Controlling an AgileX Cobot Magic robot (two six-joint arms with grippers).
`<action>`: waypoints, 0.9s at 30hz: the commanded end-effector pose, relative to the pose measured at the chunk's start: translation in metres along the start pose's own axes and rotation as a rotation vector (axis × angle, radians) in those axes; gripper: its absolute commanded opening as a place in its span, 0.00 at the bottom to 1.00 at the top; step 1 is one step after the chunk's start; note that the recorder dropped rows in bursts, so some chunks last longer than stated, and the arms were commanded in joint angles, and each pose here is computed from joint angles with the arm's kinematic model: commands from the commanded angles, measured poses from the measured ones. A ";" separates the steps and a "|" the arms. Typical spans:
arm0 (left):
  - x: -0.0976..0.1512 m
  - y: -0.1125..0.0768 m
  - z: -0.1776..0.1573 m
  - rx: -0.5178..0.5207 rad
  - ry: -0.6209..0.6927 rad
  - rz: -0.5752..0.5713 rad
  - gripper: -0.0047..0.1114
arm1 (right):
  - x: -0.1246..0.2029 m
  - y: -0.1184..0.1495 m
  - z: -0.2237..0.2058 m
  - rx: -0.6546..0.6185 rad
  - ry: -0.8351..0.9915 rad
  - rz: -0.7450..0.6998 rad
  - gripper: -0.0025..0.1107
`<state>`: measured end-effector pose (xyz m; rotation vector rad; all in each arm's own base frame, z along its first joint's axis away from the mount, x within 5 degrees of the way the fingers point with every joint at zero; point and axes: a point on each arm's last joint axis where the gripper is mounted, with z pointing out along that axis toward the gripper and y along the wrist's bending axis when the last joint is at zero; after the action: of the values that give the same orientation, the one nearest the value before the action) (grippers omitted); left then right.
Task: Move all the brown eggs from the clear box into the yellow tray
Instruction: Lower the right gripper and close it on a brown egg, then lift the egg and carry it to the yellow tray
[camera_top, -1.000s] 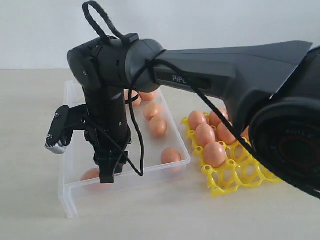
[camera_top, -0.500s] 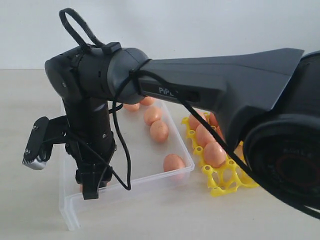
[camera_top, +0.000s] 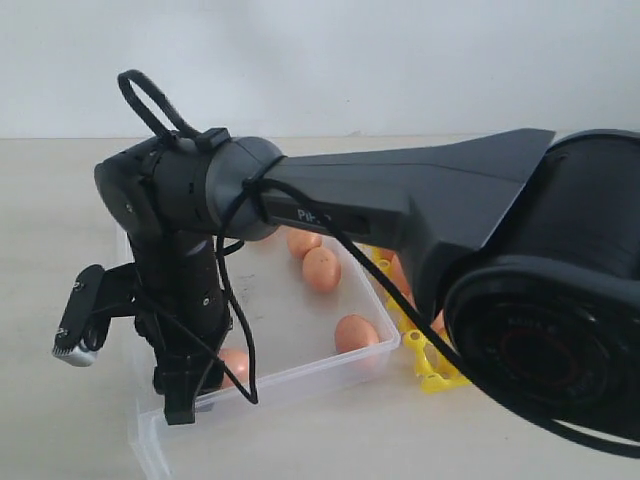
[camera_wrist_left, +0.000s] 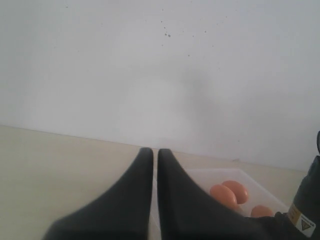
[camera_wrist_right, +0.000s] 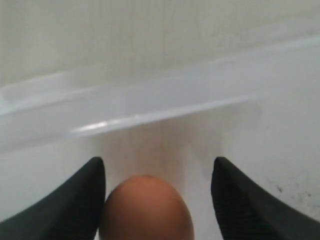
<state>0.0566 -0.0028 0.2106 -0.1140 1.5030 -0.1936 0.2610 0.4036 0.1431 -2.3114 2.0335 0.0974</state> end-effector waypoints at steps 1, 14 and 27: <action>-0.003 0.000 0.000 0.004 -0.020 -0.018 0.07 | 0.006 -0.006 -0.003 0.070 0.064 0.031 0.52; -0.003 0.000 0.000 0.004 -0.020 -0.018 0.07 | 0.005 -0.008 -0.004 0.094 0.051 0.087 0.02; -0.003 0.000 0.000 0.004 -0.020 -0.018 0.07 | -0.031 -0.033 -0.043 0.335 -0.491 0.455 0.02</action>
<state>0.0566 -0.0028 0.2106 -0.1140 1.5030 -0.1936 0.2873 0.4322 0.1584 -1.5354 2.1430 0.2305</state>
